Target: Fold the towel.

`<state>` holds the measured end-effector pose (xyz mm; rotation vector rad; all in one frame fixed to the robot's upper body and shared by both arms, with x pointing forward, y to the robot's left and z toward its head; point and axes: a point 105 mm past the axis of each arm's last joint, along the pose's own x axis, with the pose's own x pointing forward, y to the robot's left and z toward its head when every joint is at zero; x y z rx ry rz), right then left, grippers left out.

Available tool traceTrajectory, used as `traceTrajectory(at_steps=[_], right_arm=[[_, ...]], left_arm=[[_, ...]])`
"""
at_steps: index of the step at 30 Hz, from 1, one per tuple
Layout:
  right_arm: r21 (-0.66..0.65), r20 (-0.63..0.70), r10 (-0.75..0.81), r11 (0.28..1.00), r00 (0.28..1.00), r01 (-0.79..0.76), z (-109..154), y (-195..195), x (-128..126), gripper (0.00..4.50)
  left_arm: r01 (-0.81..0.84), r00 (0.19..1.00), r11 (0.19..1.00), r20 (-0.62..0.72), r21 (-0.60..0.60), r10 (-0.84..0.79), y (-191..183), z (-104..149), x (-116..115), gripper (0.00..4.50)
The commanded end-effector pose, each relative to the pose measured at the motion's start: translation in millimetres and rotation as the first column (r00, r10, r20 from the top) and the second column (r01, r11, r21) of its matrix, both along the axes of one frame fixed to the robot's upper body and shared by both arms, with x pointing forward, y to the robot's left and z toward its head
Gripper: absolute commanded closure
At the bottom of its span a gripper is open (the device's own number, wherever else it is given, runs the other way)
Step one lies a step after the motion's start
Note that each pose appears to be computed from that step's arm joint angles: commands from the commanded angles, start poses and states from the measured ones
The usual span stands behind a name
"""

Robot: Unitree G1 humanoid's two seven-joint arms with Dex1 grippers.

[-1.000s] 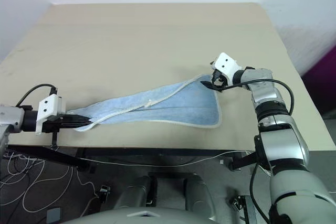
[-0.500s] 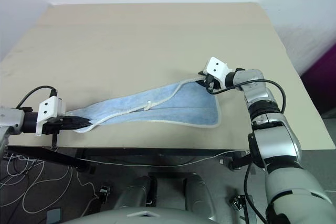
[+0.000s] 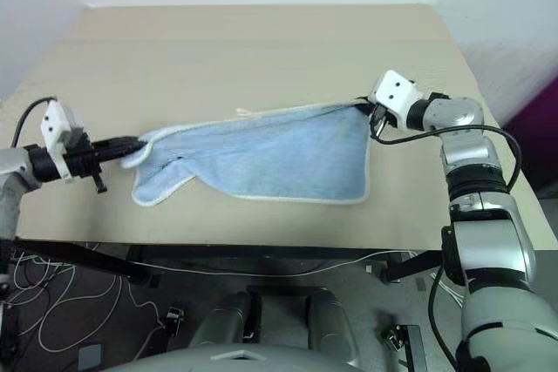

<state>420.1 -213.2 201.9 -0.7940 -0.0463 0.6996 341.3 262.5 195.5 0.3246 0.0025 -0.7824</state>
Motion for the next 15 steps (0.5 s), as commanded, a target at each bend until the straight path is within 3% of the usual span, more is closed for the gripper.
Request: traceTrajectory(at_steps=[1,9,12,15], right_arm=[[0.034,0.174,-0.069,0.997,0.982,0.064,52,-10,6,4.44],[0.146,0.384,-0.163,0.983,0.909,0.115,129,-26,0,4.44],[0.157,0.422,-0.128,0.985,0.898,0.067,147,-26,-13,4.44],[0.14,0.393,-0.053,0.99,0.918,-0.002,146,-25,-30,4.44]], left_arm=[[-0.117,0.984,0.993,0.135,-0.003,0.116,9,29,21,4.5],[-0.278,0.875,0.951,0.374,-0.132,0.308,16,98,62,4.5],[-0.248,0.859,0.955,0.42,-0.159,0.293,15,118,60,4.5],[-0.189,0.878,0.978,0.431,-0.088,0.208,13,117,50,4.5]])
